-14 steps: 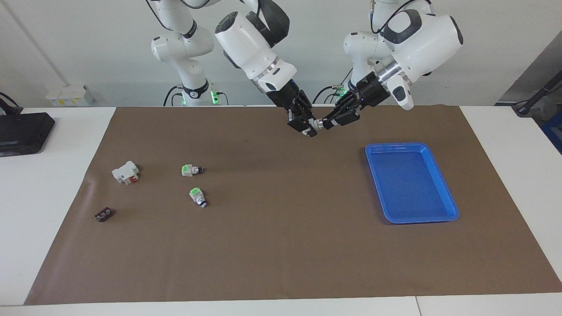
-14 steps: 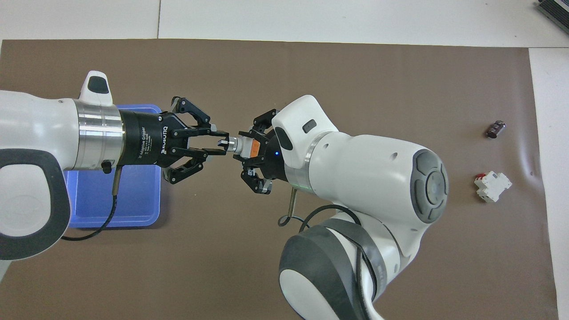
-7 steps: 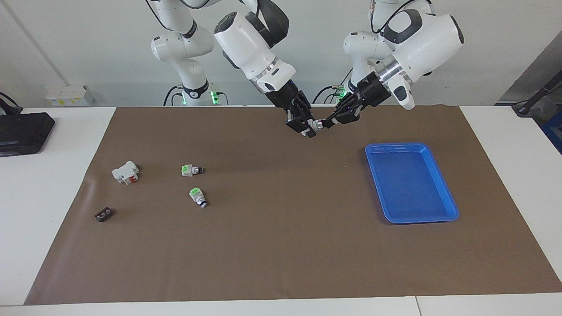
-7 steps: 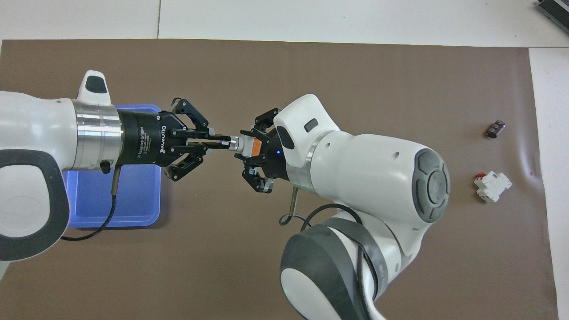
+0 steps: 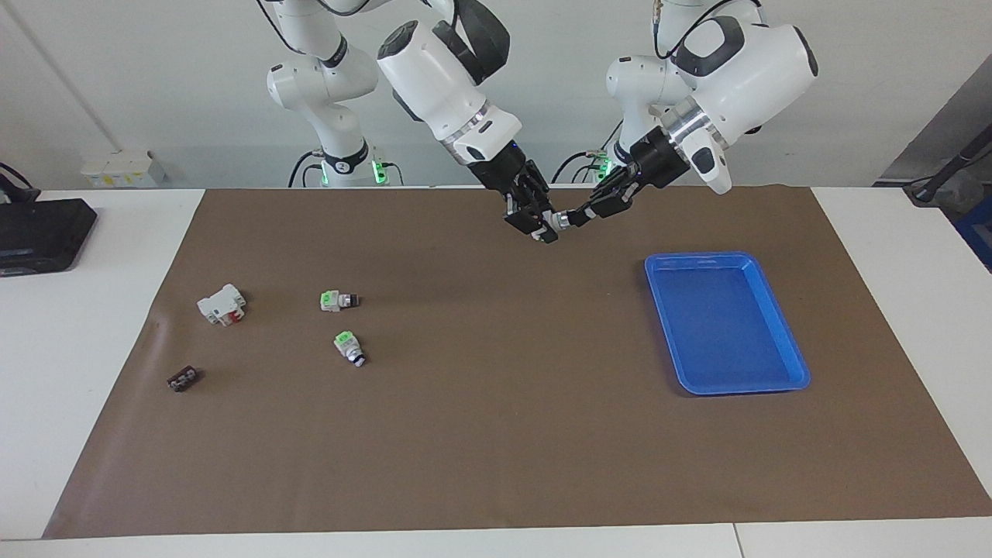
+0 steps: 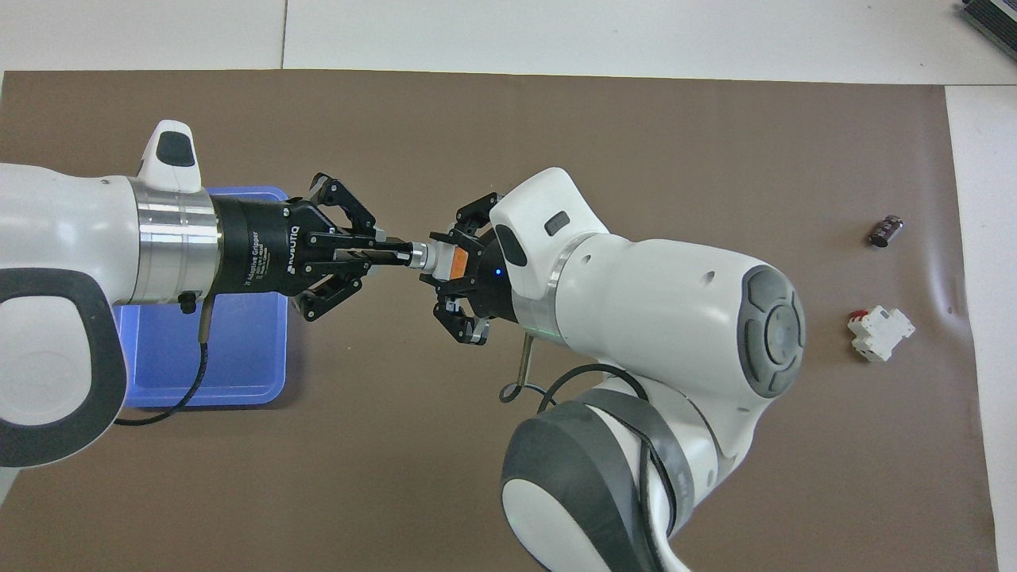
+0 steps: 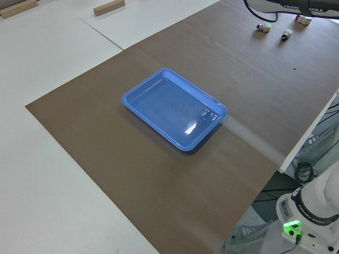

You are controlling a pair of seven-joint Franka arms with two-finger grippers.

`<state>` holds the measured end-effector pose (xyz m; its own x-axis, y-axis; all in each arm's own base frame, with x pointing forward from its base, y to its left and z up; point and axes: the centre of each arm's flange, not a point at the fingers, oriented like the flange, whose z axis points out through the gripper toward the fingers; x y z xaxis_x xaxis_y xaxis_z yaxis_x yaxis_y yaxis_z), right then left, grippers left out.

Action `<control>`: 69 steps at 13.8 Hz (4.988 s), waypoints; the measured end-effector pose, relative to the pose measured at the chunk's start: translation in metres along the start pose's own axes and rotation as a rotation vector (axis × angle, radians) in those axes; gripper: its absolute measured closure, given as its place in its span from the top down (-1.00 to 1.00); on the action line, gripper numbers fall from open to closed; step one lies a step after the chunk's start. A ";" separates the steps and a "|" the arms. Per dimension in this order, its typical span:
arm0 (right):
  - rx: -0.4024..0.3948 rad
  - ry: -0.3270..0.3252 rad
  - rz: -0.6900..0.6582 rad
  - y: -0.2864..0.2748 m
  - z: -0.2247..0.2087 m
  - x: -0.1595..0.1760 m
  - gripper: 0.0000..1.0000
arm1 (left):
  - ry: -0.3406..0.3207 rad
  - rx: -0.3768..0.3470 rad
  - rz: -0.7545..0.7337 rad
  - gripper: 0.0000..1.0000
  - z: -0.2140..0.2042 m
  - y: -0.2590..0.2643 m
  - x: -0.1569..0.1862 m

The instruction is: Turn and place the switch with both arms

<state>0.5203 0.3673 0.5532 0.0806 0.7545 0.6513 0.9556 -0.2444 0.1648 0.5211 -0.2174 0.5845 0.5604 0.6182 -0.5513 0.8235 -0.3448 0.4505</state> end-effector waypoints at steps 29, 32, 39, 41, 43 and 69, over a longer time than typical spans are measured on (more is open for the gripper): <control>0.069 -0.033 -0.012 -0.028 0.023 -0.002 -0.15 | -0.059 0.101 1.523 -0.81 0.003 -0.020 -0.006; 0.073 -0.035 -0.013 -0.031 0.025 -0.002 -0.15 | -0.066 0.113 1.561 -0.81 0.003 -0.021 -0.006; 0.077 -0.037 -0.014 -0.032 0.026 -0.002 -0.15 | -0.067 0.117 1.559 -0.81 0.003 -0.023 -0.006; 0.077 -0.037 -0.014 -0.032 0.026 -0.002 -0.15 | -0.067 0.118 1.558 -0.81 0.003 -0.024 -0.005; 0.077 -0.038 0.002 -0.032 0.027 -0.003 -0.15 | -0.068 0.118 1.556 -0.81 0.004 -0.024 -0.005; -0.388 -0.298 0.712 0.146 -0.114 -0.171 1.00 | 0.045 0.828 1.222 -0.81 -0.070 -0.150 0.237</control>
<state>0.6140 0.1333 0.5501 0.7462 0.4580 0.4831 0.4896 -0.8693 0.0679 0.5237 0.0300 0.4350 0.9378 -0.3312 -0.1044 -0.3240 -0.9427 0.0802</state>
